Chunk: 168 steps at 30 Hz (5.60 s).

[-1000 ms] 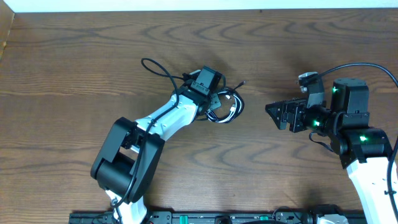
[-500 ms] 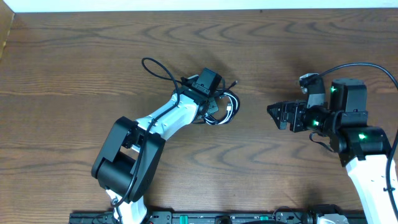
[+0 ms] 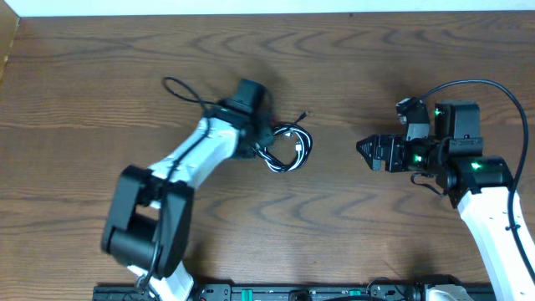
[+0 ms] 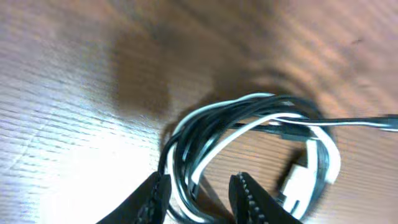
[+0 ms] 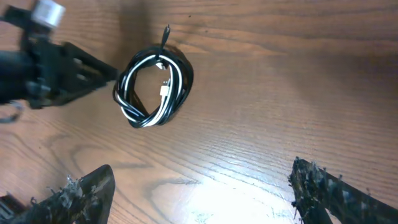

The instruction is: Untangle cables

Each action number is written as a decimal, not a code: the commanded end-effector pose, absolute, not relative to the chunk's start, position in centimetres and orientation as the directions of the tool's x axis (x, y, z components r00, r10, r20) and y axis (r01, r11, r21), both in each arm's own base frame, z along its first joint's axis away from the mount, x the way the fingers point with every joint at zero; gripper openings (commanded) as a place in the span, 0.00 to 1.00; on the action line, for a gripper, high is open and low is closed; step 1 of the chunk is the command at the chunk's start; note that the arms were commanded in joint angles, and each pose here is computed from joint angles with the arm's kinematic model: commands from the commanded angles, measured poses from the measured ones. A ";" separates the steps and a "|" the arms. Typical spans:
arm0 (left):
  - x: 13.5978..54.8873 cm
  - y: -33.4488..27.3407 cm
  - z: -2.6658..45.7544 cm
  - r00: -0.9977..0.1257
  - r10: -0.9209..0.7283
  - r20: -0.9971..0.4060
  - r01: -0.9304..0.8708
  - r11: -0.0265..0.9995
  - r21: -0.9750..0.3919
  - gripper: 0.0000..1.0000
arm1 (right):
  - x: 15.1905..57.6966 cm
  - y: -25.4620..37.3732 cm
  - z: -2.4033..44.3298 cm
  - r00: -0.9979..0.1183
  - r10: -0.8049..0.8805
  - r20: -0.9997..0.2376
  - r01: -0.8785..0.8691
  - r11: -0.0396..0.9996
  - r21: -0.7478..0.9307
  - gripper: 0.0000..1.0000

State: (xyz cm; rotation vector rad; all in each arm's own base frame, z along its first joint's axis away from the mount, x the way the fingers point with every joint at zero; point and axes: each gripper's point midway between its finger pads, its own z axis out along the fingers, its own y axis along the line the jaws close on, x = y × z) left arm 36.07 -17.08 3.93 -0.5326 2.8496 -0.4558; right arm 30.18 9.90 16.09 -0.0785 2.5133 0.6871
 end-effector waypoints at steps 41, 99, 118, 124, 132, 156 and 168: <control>34.2 -16.6 -1.5 -0.921 -0.374 -0.114 -0.349 0.918 -0.187 0.23 | 31.2 9.5 16.8 -0.842 0.106 -0.529 -0.170 0.878 0.447 0.88; 34.0 -26.1 17.5 -0.936 -0.069 -0.345 0.213 0.667 -0.713 0.07 | 36.3 15.0 8.8 -0.873 0.338 -0.351 0.126 0.852 0.509 0.19; 35.6 -23.3 17.2 -0.935 -0.137 -0.327 0.147 0.690 -0.709 0.07 | 33.0 20.1 21.8 -0.823 0.014 -0.568 -0.557 0.180 0.811 0.01; 34.6 -25.1 19.0 -0.898 0.009 -0.440 0.361 0.589 -0.723 0.07 | 34.8 18.3 19.0 -0.875 0.094 -0.474 -0.417 0.347 0.840 0.01; 32.9 -27.3 22.7 -0.837 0.096 -0.539 0.534 0.360 -0.765 0.07 | 35.7 13.0 10.5 -0.920 0.296 -0.256 0.037 0.718 0.695 0.01; 37.7 -24.1 18.4 -0.866 -0.133 -0.483 0.253 0.716 -0.651 0.07 | 34.8 18.4 13.3 -0.927 0.371 -0.065 0.162 0.548 0.821 0.35; 37.2 -24.8 18.4 -0.872 -0.130 -0.473 0.250 0.712 -0.656 0.07 | 34.6 21.2 10.2 -0.925 0.381 0.010 0.242 0.568 0.786 0.30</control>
